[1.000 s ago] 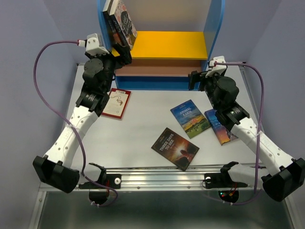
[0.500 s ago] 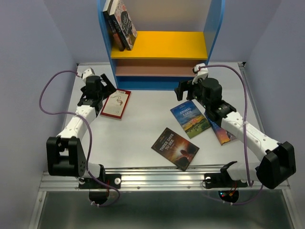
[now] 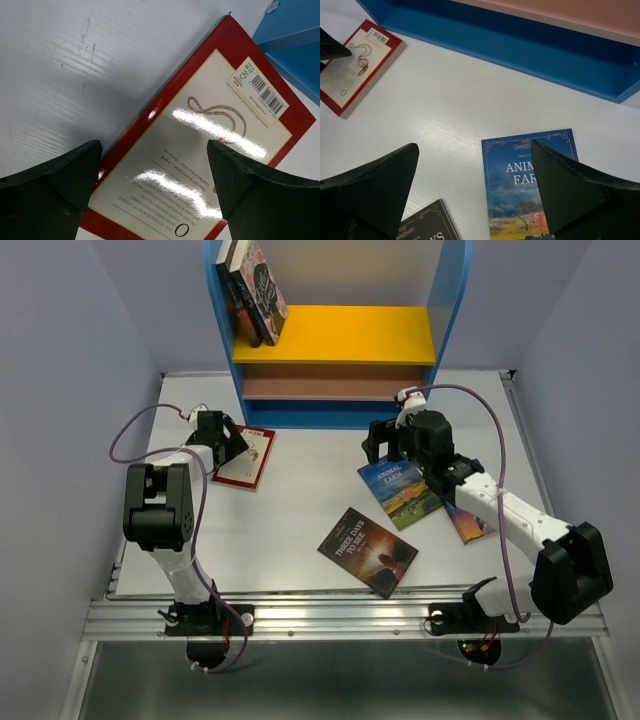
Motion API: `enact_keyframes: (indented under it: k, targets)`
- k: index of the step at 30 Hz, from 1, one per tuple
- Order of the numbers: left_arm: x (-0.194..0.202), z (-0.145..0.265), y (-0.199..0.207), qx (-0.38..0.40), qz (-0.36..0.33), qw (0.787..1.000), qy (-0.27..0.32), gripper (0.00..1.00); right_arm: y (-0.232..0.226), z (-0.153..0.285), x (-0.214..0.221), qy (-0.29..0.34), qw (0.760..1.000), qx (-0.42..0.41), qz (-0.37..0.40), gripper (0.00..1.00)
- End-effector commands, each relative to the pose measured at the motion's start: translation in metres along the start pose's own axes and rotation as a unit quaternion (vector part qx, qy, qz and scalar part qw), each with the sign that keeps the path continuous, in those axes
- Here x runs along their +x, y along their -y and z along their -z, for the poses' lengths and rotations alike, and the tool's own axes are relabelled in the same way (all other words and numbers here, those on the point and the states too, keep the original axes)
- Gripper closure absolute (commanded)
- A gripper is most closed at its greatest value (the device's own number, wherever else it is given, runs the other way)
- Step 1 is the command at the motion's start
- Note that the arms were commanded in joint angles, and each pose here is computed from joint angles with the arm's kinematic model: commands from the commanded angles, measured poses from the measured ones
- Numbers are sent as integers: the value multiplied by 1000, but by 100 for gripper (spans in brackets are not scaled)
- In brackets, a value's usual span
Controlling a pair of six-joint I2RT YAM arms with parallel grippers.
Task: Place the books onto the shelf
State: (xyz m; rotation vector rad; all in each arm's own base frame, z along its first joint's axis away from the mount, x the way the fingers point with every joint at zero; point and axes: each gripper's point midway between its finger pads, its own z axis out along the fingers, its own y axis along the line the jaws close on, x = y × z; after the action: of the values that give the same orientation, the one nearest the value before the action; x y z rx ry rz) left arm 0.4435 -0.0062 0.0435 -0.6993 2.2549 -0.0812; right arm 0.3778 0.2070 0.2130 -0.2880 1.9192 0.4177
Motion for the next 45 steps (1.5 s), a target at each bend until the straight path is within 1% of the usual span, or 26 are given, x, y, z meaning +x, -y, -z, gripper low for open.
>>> enact_keyframes:
  k: [1, 6, 9, 10, 11, 12, 15, 16, 17, 20, 22, 23, 24, 26, 28, 30, 32, 33, 34, 35, 37, 38, 39, 41, 42, 45]
  targets:
    - [-14, -2, 13, 22, 10, 1000, 17, 1, -4, 1, 2, 2, 1000, -7, -8, 0]
    - [6, -3, 9, 27, 15, 999, -7, 1, 1, 2, 6, -1, 1000, 5, -6, 0]
    - [23, 4, 20, 56, 12, 998, -27, 1, 1, 1, 10, -5, 1000, 3, -6, 0]
    - [37, 7, 21, 63, 12, 997, -42, 1, 0, 0, 11, -7, 1000, 1, -7, 0]
    - [48, 14, 32, 75, 3, 996, -47, 1, 0, 0, 13, -9, 1000, 1, -7, 0]
    - [58, 17, 29, 56, -6, 997, -52, 1, 0, -1, 16, -13, 1000, 0, -8, 0]
    - [89, 41, 59, 92, -43, 992, -74, 1, 0, -2, 21, -20, 1000, -2, -8, 0]
    - [104, 48, 65, 107, -44, 989, -93, 1, -1, -3, 24, -23, 1000, -3, -10, 0]
    - [122, 59, 82, 133, -47, 983, -114, 1, -1, -4, 26, -26, 1000, -4, -10, 0]
    - [156, 74, 100, 155, -65, 975, -147, 1, -3, -5, 29, -30, 999, -10, -14, 0]
    - [182, 94, 122, 183, -85, 964, -171, 1, -3, -4, 31, -33, 999, -10, -14, 0]
    - [190, 103, 131, 200, -92, 958, -183, 1, -2, -4, 33, -35, 999, -8, -13, 0]
    - [206, 121, 146, 234, -105, 944, -208, 1, 0, -4, 34, -34, 999, -3, -14, 0]
    - [210, 145, 166, 276, -122, 930, -212, 1, 3, -4, 37, -37, 999, 5, -16, 0]
    - [210, 172, 189, 320, -150, 913, -202, 1, 7, -5, 39, -36, 999, 18, -28, 0]
    - [190, 193, 208, 359, -170, 901, -173, 1, 14, -4, 41, -35, 998, 41, -42, 0]
    - [166, 203, 213, 360, -181, 905, -138, 1, 16, -3, 43, -35, 997, 50, -52, 0]
    - [157, 202, 212, 347, -187, 911, -123, 1, 16, -2, 46, -37, 996, 51, -56, 0]
    - [135, 202, 218, 332, -190, 920, -88, 1, 14, -1, 51, -42, 996, 46, -68, 0]
    - [126, 192, 207, 299, -202, 929, -82, 1, 13, -1, 54, -45, 995, 45, -78, 0]
    - [101, 178, 203, 262, -196, 943, -56, 1, 4, -1, 66, -63, 991, 28, -112, 0]
    - [91, 171, 200, 253, -186, 948, -49, 1, 0, -2, 70, -70, 989, 19, -128, 0]
    - [72, 157, 192, 237, -167, 956, -37, 1, -13, -1, 76, -87, 986, -12, -144, 0]
    - [53, 139, 190, 228, -153, 961, -20, 1, -27, -5, 88, -112, 976, -40, -180, 0]
    - [35, 130, 187, 227, -140, 964, -13, 1, -40, -5, 93, -128, 968, -68, -205, 0]
    - [23, 97, 182, 206, -135, 969, -10, 1, -51, -16, 108, -157, 955, -87, -238, 0]
